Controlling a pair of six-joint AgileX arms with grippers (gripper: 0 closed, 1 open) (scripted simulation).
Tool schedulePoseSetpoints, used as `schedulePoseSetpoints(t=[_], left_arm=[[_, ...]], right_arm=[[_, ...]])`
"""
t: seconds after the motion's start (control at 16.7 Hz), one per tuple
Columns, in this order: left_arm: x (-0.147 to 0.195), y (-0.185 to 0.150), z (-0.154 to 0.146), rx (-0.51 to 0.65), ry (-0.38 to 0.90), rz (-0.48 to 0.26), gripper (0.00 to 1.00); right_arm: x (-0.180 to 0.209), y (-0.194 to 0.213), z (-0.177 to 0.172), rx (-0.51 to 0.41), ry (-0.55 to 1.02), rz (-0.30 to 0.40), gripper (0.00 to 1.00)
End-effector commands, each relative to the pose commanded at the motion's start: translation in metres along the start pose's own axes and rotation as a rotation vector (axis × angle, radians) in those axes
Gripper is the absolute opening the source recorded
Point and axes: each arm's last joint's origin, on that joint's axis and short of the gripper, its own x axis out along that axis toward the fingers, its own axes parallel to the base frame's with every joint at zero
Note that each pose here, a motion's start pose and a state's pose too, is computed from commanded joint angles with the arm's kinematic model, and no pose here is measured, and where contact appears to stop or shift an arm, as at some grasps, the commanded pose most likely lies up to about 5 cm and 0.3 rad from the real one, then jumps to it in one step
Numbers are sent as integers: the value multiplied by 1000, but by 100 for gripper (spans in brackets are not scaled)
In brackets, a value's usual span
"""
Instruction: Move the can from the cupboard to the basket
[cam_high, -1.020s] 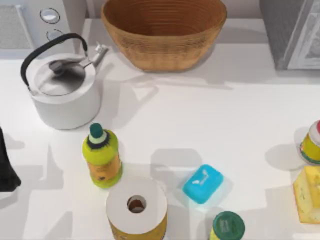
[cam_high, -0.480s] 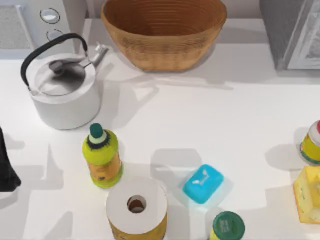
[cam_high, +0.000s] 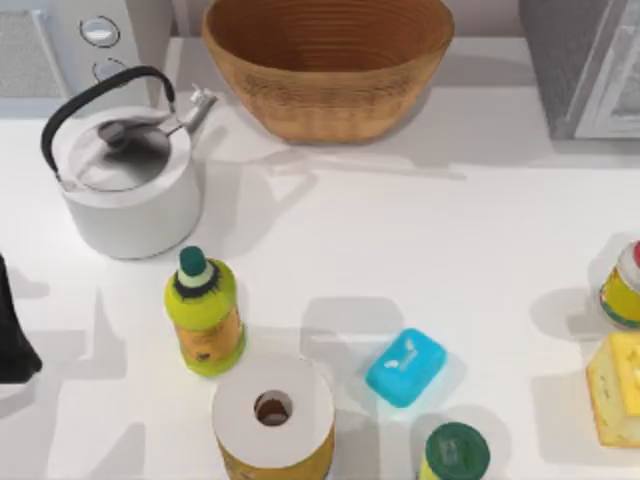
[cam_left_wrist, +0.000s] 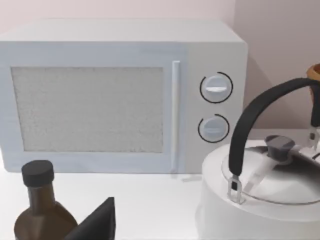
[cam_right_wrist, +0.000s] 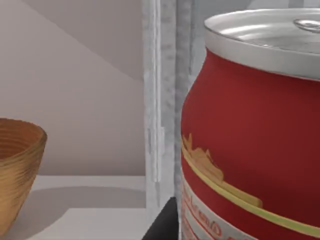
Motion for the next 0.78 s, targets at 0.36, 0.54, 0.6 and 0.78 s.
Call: schedulePoseSetpoints(t=[0.36,0.54,0.6,0.78], left_arm=[[0,0,0,0,0,0,100],[0,0,0,0,0,0,100],[0,0,0,0,0,0,100],[0,0,0,0,0,0,100]], right_arm=[[95,42,98,4,9,-6,0],[171,89,112,-2,36,-7,0],[197,108,109,-5,45,-7,0],[262,171,83,-13,68,-6,0]])
